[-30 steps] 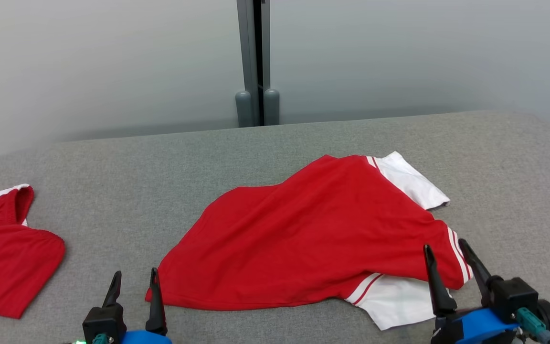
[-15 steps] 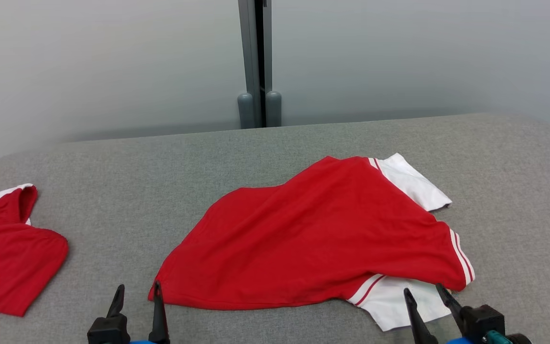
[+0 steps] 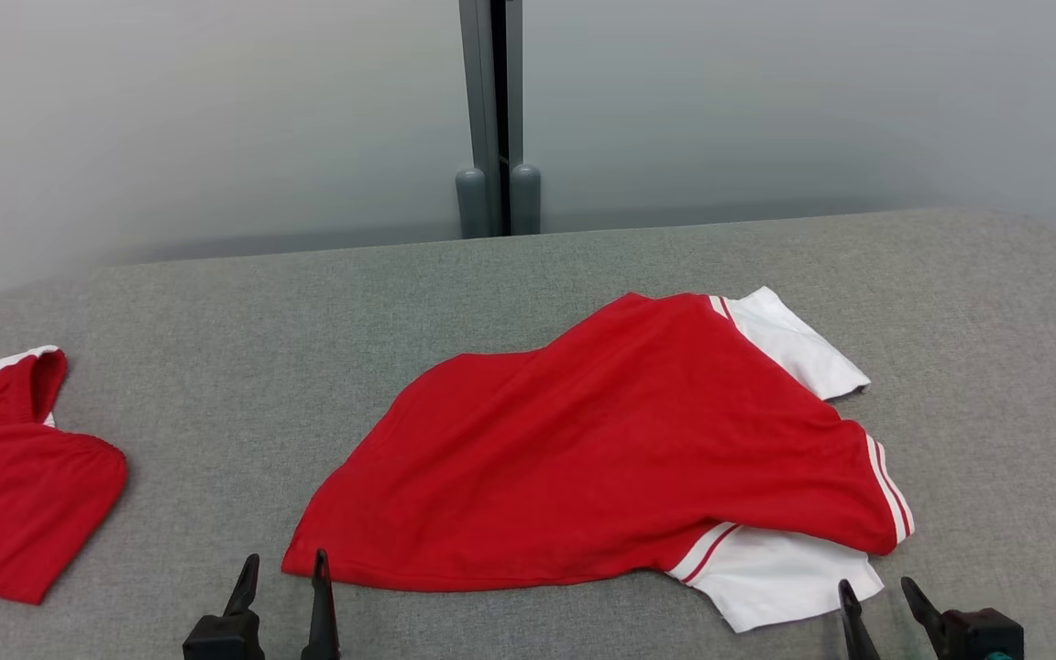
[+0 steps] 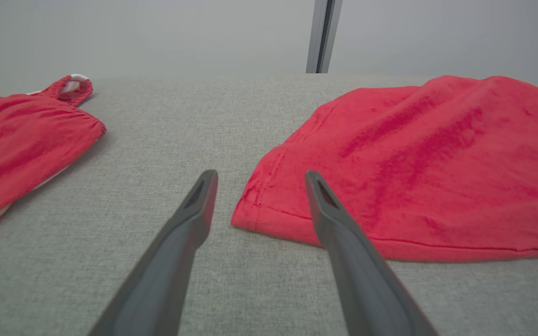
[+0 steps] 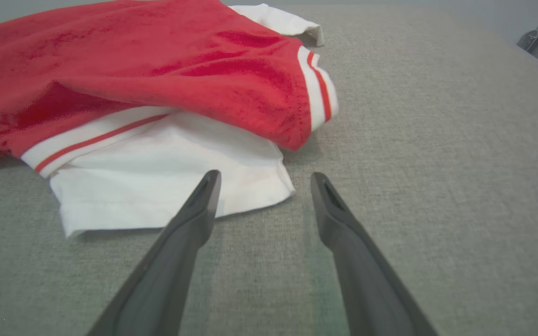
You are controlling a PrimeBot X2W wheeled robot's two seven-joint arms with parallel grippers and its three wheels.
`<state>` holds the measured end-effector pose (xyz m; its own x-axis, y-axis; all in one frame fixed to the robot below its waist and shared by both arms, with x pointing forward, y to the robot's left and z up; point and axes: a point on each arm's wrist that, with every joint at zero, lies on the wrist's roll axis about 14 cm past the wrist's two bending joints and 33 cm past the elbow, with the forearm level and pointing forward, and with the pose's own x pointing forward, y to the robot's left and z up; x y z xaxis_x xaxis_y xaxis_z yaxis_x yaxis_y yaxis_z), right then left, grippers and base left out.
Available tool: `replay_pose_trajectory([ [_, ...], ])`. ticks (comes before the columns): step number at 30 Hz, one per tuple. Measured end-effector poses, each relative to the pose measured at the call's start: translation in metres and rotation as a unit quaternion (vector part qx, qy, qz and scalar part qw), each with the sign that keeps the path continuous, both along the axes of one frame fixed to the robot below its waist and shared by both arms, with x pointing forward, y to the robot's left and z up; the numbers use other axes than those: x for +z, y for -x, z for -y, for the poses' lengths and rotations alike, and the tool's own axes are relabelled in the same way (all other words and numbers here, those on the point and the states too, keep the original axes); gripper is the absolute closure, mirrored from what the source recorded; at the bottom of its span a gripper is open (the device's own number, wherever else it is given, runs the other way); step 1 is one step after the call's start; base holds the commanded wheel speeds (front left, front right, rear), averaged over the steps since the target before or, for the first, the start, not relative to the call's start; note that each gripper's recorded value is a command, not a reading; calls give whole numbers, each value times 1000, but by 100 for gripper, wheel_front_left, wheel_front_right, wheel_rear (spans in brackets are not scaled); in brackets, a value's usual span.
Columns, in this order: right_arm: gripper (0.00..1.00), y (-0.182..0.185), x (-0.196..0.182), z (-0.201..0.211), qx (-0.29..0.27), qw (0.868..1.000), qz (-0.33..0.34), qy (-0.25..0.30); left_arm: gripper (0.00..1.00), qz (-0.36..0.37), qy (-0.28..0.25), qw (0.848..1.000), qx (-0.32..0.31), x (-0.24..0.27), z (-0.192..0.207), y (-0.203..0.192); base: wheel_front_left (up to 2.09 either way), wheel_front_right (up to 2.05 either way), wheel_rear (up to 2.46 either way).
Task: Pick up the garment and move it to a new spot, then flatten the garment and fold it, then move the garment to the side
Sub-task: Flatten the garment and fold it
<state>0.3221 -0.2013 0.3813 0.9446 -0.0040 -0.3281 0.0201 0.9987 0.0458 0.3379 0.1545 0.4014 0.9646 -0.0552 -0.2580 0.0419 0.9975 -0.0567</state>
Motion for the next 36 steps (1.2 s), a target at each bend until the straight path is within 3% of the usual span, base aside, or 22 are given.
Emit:
replay_pose_trajectory([
  [15, 0, -23, -28, 5, -2, 998, -57, 11, 0, -12, -1, 1000, 2, -8, -4, -4, 0, 0, 0],
  [17, 51, -23, -30, 4, -1, 998, -61, 11, 0, -13, -1, 1000, 3, -8, -4, -5, 0, 0, 0],
  [18, 98, -23, -32, 2, 2, 998, -63, 11, 0, -13, -1, 1000, 4, -8, -5, -6, 0, 0, 0],
  [26, 100, -23, -29, 7, 0, 998, -60, 13, 0, -12, 4, 1000, -4, -8, 0, -8, 0, 0, 0],
  [36, 100, -7, 2, 69, -72, 996, -10, 45, 0, -33, 24, 998, -51, -19, 27, -7, 0, 0, 0],
])
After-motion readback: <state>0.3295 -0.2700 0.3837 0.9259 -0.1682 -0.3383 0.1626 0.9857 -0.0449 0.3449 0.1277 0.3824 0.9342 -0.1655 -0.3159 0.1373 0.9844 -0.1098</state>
